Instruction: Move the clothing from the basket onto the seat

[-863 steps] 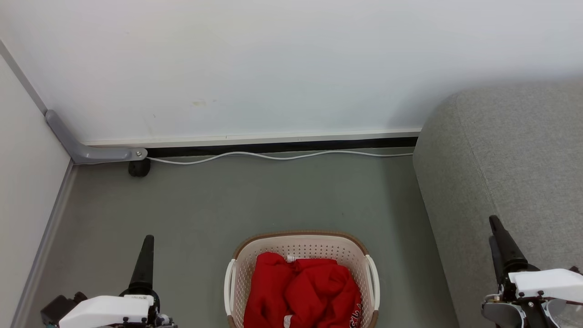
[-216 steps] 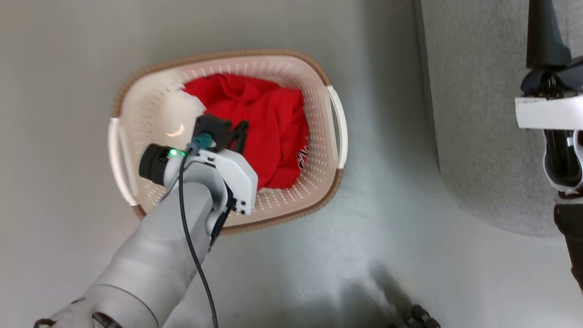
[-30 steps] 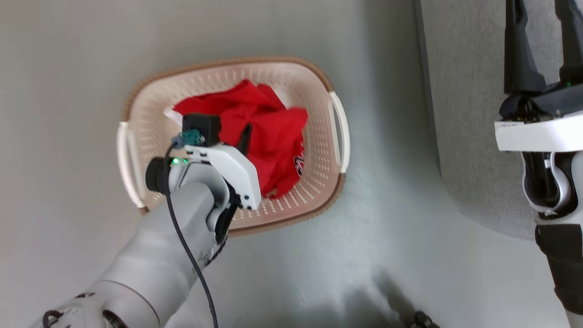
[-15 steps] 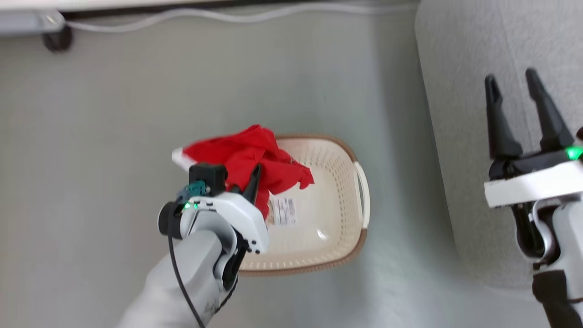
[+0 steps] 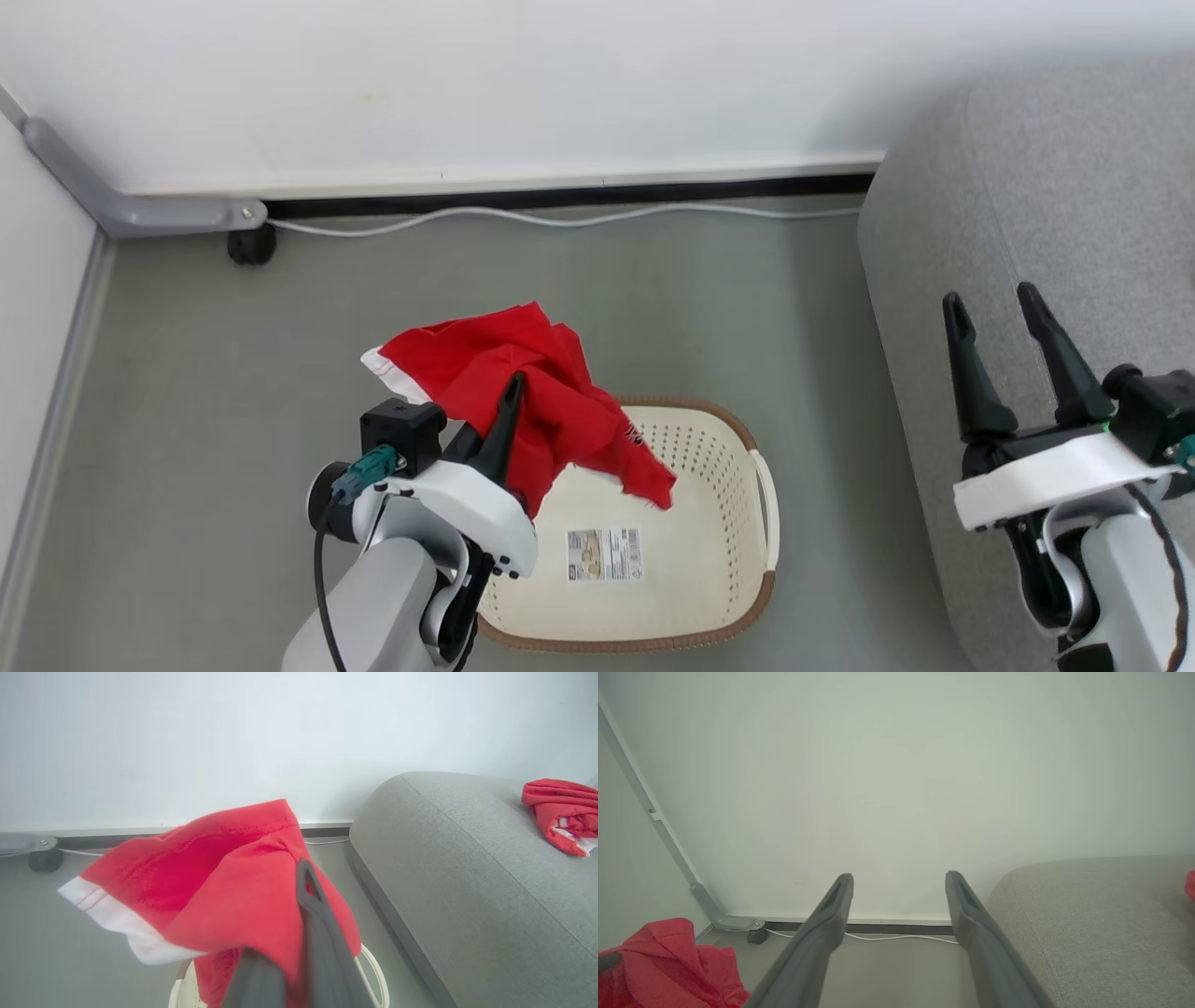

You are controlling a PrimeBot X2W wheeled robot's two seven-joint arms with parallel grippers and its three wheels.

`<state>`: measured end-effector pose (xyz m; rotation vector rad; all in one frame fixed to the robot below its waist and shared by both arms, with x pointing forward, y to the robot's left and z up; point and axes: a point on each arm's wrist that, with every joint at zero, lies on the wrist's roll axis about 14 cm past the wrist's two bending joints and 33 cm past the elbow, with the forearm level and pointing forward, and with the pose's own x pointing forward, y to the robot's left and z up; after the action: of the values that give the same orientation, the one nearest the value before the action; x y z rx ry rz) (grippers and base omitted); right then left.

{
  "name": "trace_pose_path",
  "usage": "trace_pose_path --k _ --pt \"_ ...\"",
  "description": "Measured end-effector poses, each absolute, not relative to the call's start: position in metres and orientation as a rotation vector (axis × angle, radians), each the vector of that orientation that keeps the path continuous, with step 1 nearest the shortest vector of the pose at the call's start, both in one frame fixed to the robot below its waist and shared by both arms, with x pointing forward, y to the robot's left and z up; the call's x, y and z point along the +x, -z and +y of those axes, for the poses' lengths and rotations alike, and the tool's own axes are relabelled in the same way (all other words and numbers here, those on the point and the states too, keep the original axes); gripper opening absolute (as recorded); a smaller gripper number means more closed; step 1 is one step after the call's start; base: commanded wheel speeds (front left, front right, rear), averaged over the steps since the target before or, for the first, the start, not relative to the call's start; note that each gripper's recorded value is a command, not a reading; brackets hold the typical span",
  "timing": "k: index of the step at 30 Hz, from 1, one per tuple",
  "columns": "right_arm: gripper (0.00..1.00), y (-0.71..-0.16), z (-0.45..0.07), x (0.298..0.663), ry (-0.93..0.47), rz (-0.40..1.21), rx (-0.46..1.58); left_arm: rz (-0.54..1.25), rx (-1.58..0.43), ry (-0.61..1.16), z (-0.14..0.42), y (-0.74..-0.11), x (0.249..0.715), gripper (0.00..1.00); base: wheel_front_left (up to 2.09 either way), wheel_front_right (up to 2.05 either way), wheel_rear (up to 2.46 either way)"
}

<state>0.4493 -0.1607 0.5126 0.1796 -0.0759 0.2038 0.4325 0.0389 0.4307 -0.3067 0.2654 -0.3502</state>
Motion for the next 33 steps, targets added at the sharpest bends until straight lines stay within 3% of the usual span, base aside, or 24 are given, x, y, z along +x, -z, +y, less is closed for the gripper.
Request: trace_pose_path --k 9,25,33 --pt "1.00 -0.511 -0.148 0.424 -0.217 -0.062 0.188 0.073 -0.270 0.367 0.050 -0.491 0.427 0.00 0.00 0.00 0.00" --pt "1.00 -0.503 -0.142 0.408 -0.215 -0.036 0.187 -0.297 -0.189 0.504 0.029 -0.617 0.429 0.00 0.00 0.00 0.00" --pt "1.00 -0.496 -0.143 0.409 -0.212 -0.017 0.189 -0.363 -0.182 0.564 0.013 -0.647 0.429 0.00 0.00 0.00 0.00"
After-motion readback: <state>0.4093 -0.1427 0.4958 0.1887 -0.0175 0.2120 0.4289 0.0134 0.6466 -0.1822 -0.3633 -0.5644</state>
